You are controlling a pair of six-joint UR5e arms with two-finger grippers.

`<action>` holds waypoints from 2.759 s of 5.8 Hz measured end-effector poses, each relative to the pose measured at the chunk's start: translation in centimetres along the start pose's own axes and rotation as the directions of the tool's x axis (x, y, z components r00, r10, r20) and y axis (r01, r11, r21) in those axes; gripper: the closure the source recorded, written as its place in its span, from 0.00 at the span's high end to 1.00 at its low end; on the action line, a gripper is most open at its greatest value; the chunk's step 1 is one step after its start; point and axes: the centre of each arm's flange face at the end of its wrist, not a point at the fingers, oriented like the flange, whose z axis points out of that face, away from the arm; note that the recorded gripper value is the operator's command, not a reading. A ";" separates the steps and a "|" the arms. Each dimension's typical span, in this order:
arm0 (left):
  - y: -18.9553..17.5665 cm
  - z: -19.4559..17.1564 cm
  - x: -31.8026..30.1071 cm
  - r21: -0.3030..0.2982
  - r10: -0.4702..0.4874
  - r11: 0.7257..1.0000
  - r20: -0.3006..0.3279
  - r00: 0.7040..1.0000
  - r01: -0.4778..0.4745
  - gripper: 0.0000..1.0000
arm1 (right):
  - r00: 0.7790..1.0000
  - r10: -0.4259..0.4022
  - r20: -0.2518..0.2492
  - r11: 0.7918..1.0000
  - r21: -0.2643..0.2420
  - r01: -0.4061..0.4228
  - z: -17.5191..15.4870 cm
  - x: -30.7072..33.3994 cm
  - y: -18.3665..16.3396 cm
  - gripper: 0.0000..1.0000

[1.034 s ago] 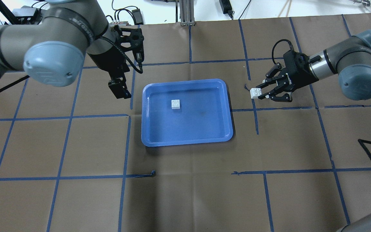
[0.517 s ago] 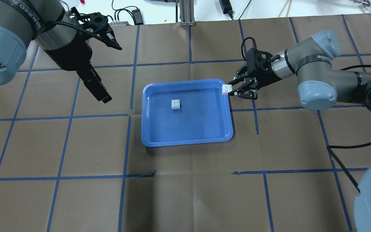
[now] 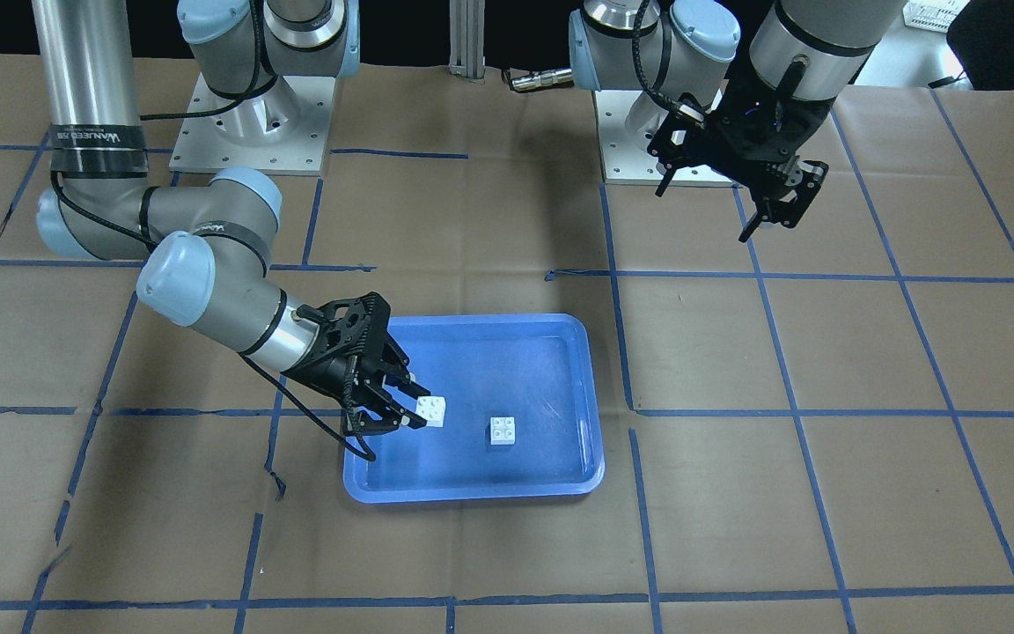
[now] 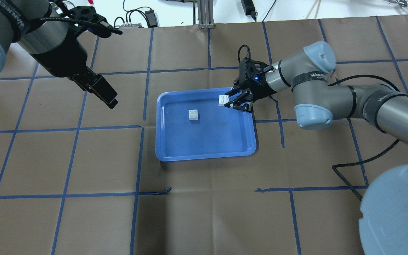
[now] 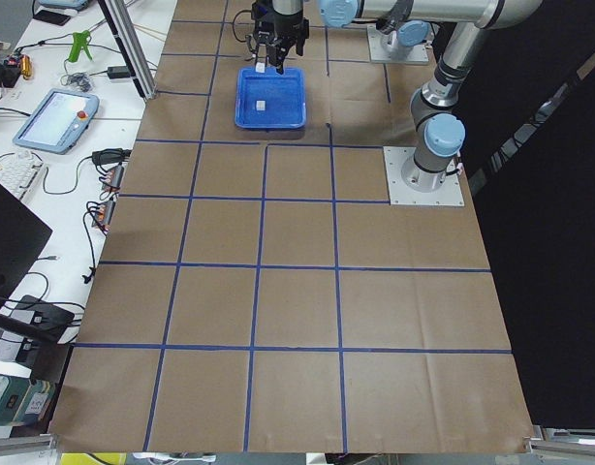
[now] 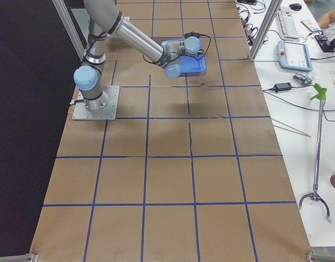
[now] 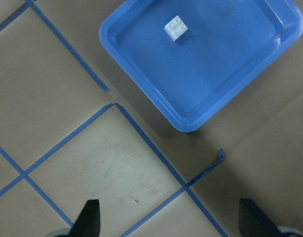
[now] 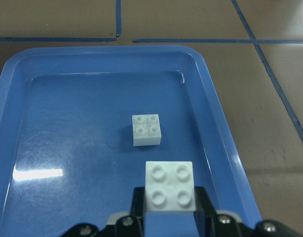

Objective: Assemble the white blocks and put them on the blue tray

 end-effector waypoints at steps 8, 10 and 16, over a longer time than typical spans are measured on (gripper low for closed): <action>0.0 -1.4 -1.9 0.103 -0.349 0.933 0.029 0.937 0.345 0.99 | 0.999 0.029 0.027 0.999 -0.016 -0.028 6.2 0.0 1.1 0.31; -0.1 -0.8 -1.9 0.097 -0.348 0.934 0.025 0.937 0.344 0.99 | 0.999 0.019 0.037 0.999 -0.030 -0.018 7.3 -0.2 1.0 0.31; -1.0 -0.8 -2.3 0.114 -0.342 0.934 0.017 0.939 0.338 0.99 | 0.998 0.006 0.060 0.999 -0.035 -0.004 8.7 -1.1 0.3 0.31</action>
